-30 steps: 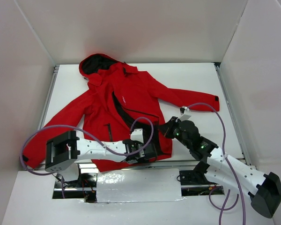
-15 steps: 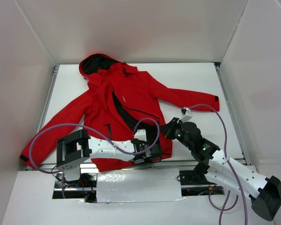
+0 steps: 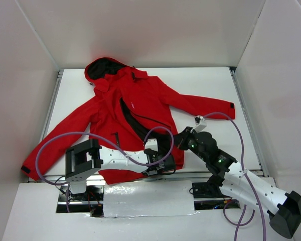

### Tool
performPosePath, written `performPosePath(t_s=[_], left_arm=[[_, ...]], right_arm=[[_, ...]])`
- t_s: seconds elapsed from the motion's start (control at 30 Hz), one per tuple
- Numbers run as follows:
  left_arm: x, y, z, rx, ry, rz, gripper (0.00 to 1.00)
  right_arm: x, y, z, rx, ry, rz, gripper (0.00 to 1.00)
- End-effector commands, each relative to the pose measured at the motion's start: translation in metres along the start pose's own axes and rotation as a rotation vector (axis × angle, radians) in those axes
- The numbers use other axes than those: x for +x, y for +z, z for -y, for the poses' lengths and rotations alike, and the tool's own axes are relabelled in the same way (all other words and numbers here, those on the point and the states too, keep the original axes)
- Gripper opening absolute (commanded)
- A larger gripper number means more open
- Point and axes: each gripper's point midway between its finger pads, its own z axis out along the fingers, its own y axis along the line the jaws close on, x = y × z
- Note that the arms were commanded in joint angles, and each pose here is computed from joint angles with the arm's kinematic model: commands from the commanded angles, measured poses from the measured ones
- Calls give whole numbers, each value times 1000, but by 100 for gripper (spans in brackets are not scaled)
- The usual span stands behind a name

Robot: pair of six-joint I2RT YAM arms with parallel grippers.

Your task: Zip up the jacket

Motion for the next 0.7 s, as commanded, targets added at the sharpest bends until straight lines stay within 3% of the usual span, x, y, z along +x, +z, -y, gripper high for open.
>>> performPosePath(t_s=[0.0,0.13,0.33,0.4,0.47,0.67], left_arm=[[10,13,-19,-63,5,-15,49],[12,15,-20,-60,9,-28,42],[2,5,-15,-26,6,0,52],[-4,-1,-13,-8,7,16,43],[-8,-5,-13,8,-3,28,28],[-16,-12,-12,20,4,58,26]], right_arm=[[-11,0,-8,-41,1,46,0],[-11,0,-8,-40,2,47,0],[-9,2,-7,-38,-2,36,0],[-7,3,-6,-32,-5,31,0],[-7,3,-5,-30,-5,29,0],[-7,4,-5,-27,-6,28,0]])
